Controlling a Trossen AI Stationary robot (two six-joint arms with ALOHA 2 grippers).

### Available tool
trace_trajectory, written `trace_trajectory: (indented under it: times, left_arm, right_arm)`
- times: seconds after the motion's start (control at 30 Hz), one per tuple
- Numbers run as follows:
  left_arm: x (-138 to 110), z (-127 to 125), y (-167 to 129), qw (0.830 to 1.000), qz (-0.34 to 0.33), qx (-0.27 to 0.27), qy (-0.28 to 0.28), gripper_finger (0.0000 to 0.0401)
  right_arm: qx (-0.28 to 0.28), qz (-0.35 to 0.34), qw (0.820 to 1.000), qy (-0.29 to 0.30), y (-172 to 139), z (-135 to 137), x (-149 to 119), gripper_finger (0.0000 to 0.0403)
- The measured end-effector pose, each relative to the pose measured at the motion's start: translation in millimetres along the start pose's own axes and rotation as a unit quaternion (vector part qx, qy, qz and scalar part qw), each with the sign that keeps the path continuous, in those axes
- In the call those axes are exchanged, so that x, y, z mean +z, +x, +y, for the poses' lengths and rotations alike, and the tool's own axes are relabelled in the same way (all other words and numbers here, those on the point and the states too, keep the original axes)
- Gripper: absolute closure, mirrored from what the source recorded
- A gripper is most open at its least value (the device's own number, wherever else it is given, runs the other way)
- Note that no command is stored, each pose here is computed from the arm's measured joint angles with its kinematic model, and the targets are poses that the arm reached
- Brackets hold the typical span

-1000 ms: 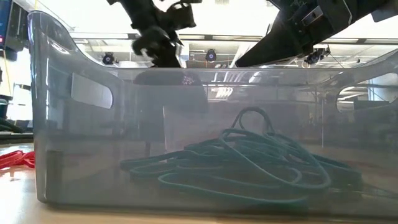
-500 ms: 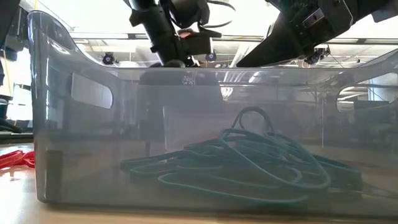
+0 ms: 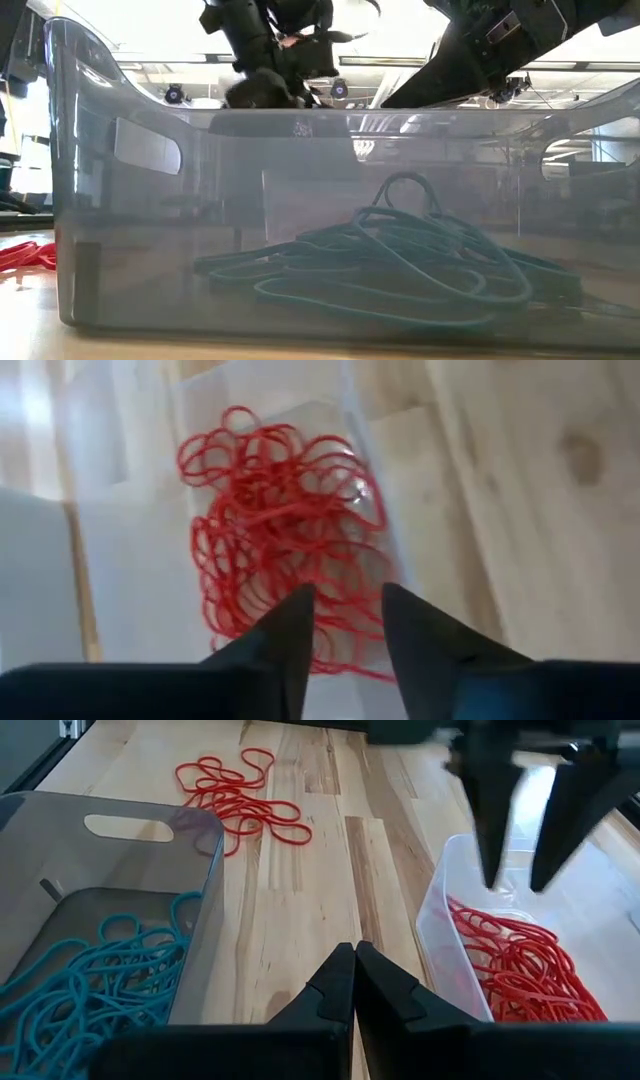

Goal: Sort rubber bands into baskets
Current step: Put the red rubber band into the transparent bin

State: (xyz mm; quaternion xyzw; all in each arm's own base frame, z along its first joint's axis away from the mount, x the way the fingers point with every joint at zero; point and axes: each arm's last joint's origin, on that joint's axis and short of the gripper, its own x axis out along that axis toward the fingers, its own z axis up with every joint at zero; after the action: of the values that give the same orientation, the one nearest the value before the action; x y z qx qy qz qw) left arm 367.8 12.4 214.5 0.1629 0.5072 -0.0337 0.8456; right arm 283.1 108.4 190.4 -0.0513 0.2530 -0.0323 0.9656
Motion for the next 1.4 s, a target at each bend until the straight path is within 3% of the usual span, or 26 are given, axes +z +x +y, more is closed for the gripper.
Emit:
trace_trajectory:
  times: [0.27, 0.6, 0.83, 1.07, 1.27, 1.4]
  left_arm:
    - [6.8, -13.2, -22.0, 0.999, -0.033, -0.01, -0.002, 0.0245]
    - [19.1, -29.3, -46.2, 0.995, -0.099, -0.031, 0.001, 0.0243]
    - [26.2, -39.5, -40.7, 0.985, -0.169, -0.025, 0.0, 0.0243]
    - [5.1, -50.1, -30.2, 0.981, -0.191, -0.027, -0.006, 0.0243]
    - [-19.5, -66.8, -46.7, 0.981, -0.177, -0.072, -0.008, 0.0243]
    - [-43.6, -79.1, -64.1, 0.986, -0.132, -0.096, -0.019, 0.0243]
  right_arm:
    - [0.0, 0.0, 1.0, -0.004, 0.0, 0.0, 0.0, 0.0403]
    - [0.0, 0.0, 1.0, -0.01, 0.1, 0.0, -0.1, 0.0403]
    - [-0.001, 0.0, 1.0, -0.013, 0.1, -0.2, 0.0, 0.0403]
    - [-0.002, 0.0, 1.0, -0.017, 0.2, -0.5, 0.1, 0.0403]
    - [-0.011, 0.001, 1.0, -0.012, 2.8, -6.5, 0.6, 0.0403]
    - [-0.019, 0.003, 1.0, -0.011, 5.5, -13.3, 1.2, 0.0403]
